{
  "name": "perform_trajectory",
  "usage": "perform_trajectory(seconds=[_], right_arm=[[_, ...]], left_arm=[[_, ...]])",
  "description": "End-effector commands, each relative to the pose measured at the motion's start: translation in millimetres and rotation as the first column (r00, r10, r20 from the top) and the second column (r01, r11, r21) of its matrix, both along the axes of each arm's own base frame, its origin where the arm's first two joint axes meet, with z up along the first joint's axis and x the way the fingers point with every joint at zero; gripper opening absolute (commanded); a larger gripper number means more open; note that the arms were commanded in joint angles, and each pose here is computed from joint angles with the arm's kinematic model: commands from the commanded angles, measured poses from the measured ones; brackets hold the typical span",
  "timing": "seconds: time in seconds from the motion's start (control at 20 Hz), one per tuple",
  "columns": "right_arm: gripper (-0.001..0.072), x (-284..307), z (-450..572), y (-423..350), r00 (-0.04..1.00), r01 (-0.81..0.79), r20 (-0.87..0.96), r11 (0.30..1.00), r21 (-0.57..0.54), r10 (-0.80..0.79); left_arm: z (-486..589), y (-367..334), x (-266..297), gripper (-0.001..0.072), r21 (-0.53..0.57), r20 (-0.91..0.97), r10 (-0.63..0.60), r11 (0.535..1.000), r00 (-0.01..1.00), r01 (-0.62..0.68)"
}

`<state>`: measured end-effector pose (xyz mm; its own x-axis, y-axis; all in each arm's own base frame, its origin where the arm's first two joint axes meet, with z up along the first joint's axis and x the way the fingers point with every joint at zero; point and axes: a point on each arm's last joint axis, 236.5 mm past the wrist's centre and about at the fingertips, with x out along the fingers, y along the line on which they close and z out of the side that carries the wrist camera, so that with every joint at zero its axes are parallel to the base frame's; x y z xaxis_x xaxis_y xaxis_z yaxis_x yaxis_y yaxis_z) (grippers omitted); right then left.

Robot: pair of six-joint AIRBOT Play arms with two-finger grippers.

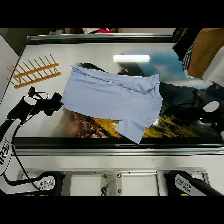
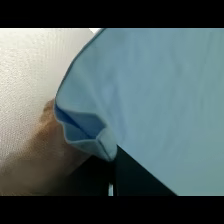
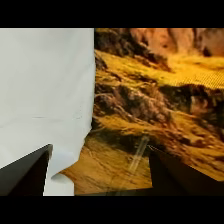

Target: Fold the clothes and pants, and hang the long-sleeved shirts on hangers.

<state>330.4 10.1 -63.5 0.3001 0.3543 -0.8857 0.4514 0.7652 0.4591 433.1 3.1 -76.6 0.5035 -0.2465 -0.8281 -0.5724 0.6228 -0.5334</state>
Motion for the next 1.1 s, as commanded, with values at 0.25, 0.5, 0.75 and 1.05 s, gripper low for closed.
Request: perform_trajectory(seconds=[0.25, 0.5, 0.75, 1.05], right_arm=[[0.0646, 17, -58, 63, 1.000, -0.024, -0.013, 0.997, 0.080, 0.025], [0.0299, 25, -58, 75, 0.998, -0.059, 0.033, 0.997, 0.047, 0.058], [0.0020, 46, -6, 53, 0.965, -0.177, 0.182, 0.982, -0.072, 0.188], [0.0020, 60, 284, 15, 0.719, -0.137, 0.594, 0.912, -0.385, 0.359]], left_arm=[[2, -1, 0, 0.0005, 0.007, 0.007, -0.015, 1.000, 1.000, 0.015], [3, 0, 1, 0.0006, 0.008, 0.010, -0.013, 1.000, 1.000, 0.013], [44, 12, 8, 0.0005, 0.023, 0.098, 0.007, 1.000, 0.995, -0.009], [325, 0, -13, 0.0005, 0.199, 0.573, -0.162, 0.978, 0.803, 0.055]])
